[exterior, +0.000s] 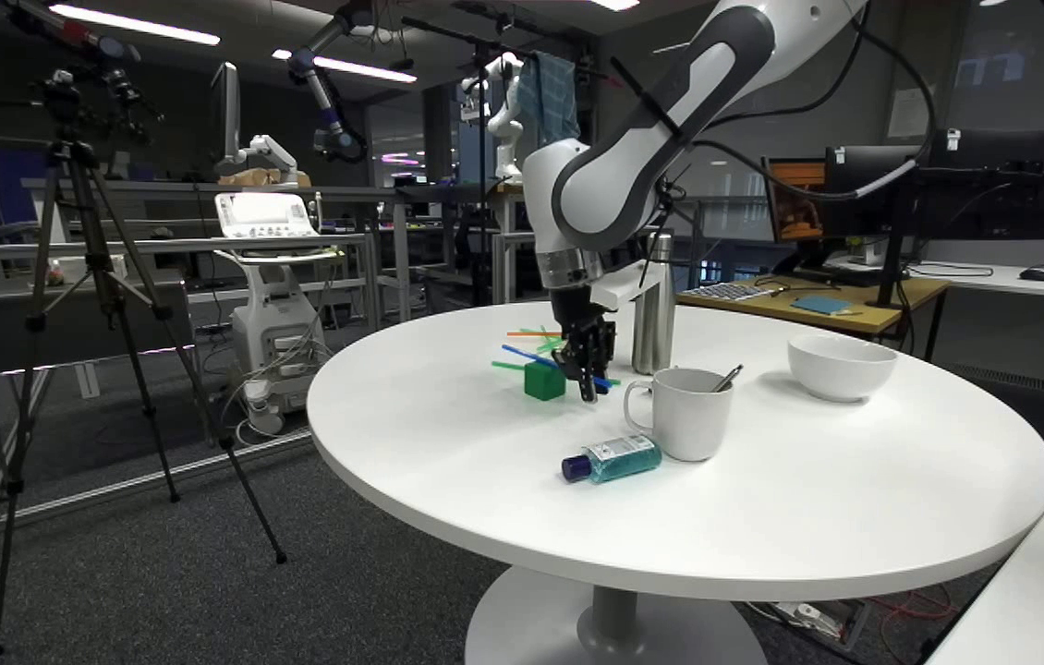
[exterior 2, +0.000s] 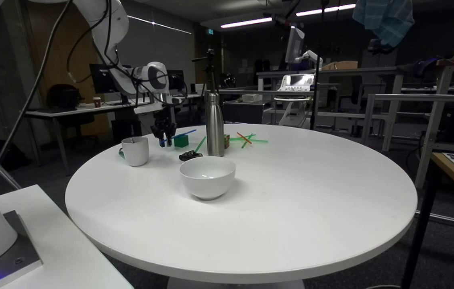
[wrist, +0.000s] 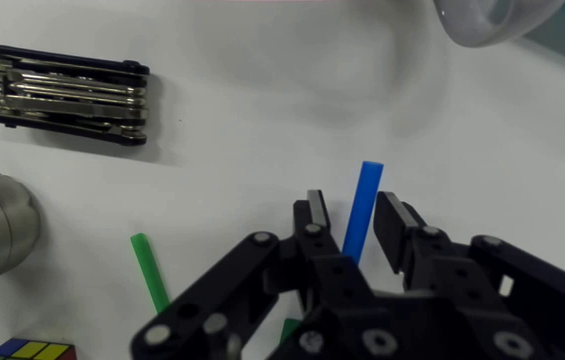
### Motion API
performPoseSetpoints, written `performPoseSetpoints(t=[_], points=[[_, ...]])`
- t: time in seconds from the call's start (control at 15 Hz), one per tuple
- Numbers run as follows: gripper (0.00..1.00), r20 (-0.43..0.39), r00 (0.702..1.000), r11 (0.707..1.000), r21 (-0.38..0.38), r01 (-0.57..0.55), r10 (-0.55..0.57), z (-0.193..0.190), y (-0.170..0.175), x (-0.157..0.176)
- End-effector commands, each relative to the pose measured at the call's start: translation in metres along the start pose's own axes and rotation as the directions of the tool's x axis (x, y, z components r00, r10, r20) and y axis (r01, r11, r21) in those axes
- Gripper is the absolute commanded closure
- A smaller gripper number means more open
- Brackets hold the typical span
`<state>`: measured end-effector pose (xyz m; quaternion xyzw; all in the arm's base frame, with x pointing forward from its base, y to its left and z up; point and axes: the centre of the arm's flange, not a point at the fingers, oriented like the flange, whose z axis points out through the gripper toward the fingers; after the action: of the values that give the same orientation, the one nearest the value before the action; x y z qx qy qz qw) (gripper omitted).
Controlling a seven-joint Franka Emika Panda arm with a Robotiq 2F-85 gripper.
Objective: Put the blue straw in the mug cup
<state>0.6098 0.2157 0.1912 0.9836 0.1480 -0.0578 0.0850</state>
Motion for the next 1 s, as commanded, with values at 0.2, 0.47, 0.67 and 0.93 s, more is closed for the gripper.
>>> performPoseSetpoints(t=[0.2, 0.47, 0.67, 0.93], points=[[1.0, 0.039, 0.999, 1.0, -0.01, -0.008, 0.008, -0.003, 0.002, 0.006], [1.0, 0.037, 0.999, 1.0, -0.014, -0.003, 0.003, -0.007, 0.002, 0.004], [1.0, 0.021, 1.0, 1.0, -0.017, 0.0, 0.001, -0.02, 0.003, -0.002], [1.0, -0.023, 1.0, 1.0, -0.006, -0.004, 0.004, -0.051, 0.009, -0.016]])
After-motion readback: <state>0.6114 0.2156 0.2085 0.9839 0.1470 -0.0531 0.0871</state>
